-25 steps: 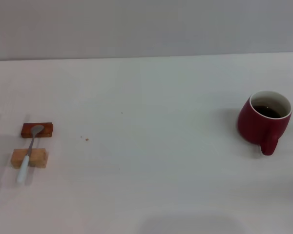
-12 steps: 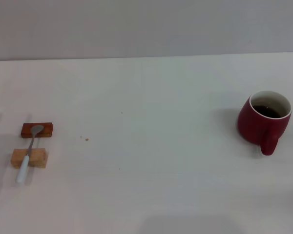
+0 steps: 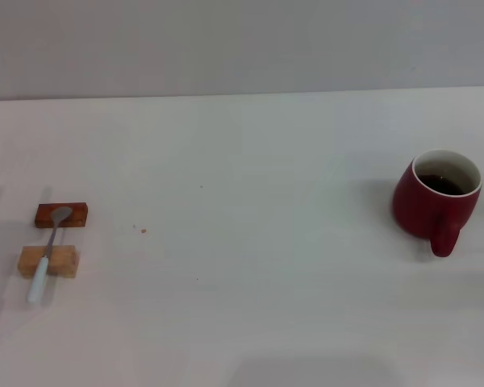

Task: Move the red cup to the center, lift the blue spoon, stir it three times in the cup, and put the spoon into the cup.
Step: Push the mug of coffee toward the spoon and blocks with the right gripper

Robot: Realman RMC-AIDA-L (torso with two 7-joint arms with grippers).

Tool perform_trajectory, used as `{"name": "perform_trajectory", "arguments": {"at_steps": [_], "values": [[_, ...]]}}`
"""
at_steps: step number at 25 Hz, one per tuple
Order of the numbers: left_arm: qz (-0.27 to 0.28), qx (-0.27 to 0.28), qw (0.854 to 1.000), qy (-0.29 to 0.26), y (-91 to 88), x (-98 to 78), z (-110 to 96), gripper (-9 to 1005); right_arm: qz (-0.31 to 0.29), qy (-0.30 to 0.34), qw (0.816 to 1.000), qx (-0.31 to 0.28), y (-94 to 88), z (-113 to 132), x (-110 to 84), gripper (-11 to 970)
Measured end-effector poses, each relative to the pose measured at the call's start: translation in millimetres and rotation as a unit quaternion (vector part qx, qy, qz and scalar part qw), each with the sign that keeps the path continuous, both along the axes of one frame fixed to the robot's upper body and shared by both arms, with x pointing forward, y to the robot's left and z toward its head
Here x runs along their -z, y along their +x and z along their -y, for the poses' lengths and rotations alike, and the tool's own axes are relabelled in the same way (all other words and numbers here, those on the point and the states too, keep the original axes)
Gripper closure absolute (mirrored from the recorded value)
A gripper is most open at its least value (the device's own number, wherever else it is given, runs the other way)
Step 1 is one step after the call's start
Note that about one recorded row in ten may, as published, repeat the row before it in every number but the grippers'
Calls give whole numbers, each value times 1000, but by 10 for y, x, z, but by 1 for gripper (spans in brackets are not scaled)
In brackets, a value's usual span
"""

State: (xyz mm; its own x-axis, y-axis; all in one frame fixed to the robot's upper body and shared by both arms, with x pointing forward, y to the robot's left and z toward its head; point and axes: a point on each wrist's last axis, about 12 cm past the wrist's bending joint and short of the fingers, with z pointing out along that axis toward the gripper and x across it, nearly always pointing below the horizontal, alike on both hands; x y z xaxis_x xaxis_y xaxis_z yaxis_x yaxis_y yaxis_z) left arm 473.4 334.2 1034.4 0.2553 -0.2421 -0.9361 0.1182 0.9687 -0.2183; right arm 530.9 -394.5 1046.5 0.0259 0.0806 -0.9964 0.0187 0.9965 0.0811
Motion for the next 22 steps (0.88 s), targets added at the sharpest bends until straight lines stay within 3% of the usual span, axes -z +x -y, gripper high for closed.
{"name": "perform_trajectory", "arguments": {"at_steps": [5,13,22], "values": [[5,1,1000,0,14,-17,0,191,-68,-16,996,-56,160,28,-11,961],[8,0,1000,-3,88,-42,22,192,-129,-47,981,-140,287,-92,-1,960],[12,-4,1000,-5,136,-66,20,193,-155,-75,966,-194,313,-209,27,961]]}}
